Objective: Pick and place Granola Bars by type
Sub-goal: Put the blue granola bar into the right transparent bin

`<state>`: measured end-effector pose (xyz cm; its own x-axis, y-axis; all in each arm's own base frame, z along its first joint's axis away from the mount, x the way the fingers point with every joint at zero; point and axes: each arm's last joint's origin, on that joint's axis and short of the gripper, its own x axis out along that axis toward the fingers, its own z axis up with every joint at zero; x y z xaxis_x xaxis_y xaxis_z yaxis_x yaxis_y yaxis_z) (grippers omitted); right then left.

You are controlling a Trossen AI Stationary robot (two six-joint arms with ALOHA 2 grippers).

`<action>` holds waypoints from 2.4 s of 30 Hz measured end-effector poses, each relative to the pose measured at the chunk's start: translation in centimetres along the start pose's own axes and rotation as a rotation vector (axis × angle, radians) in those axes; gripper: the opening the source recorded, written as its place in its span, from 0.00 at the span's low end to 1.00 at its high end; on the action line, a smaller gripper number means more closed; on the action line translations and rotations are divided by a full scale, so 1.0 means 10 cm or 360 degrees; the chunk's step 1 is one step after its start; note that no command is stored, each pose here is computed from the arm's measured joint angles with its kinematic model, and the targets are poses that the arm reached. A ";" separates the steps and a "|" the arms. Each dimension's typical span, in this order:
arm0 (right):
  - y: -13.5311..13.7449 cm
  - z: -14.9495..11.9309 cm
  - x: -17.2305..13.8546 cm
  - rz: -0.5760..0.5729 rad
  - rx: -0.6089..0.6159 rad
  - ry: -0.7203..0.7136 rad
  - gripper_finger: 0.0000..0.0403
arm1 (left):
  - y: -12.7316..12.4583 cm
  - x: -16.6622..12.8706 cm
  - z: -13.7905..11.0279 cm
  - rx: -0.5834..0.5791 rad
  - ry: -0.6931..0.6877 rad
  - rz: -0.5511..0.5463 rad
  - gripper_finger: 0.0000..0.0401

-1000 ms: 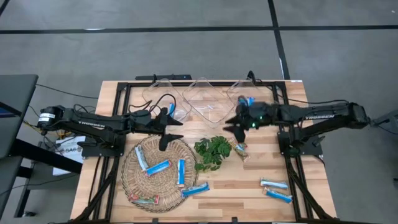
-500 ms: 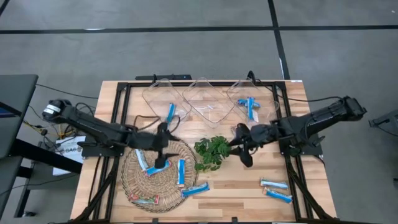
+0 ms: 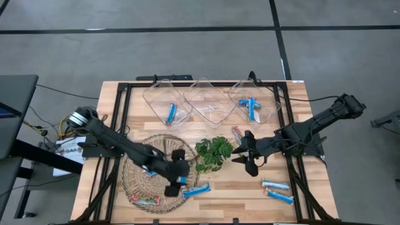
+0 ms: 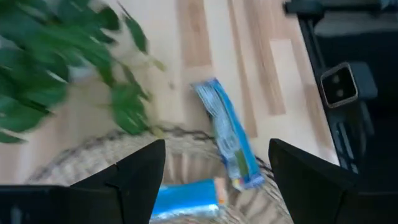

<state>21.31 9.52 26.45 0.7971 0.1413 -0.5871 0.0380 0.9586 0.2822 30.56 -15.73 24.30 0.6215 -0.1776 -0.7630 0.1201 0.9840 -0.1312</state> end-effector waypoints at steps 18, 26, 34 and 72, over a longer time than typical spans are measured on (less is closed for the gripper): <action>0.16 -0.17 -0.06 0.0032 -0.0100 0.0117 0.40 | -0.18 0.96 -0.14 -0.0180 0.0324 0.0075 0.70; 0.16 -0.19 -0.06 0.0001 -0.0101 0.0122 0.40 | -0.16 1.10 -0.23 -0.0215 0.0401 0.0088 0.70; 0.15 -0.19 -0.06 -0.0015 -0.0106 0.0131 0.40 | -0.16 1.10 -0.24 -0.0223 0.0421 0.0080 0.62; 0.19 -0.25 -0.34 -0.0034 -0.0051 0.0071 0.40 | -0.31 0.41 1.10 -0.0035 -0.0271 0.0085 0.17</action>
<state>17.14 11.44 27.06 0.7688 0.1310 -0.6260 0.0348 0.9688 0.2455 41.28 -19.63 28.55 0.7487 -0.1226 -0.6514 0.0679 0.9918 -0.1086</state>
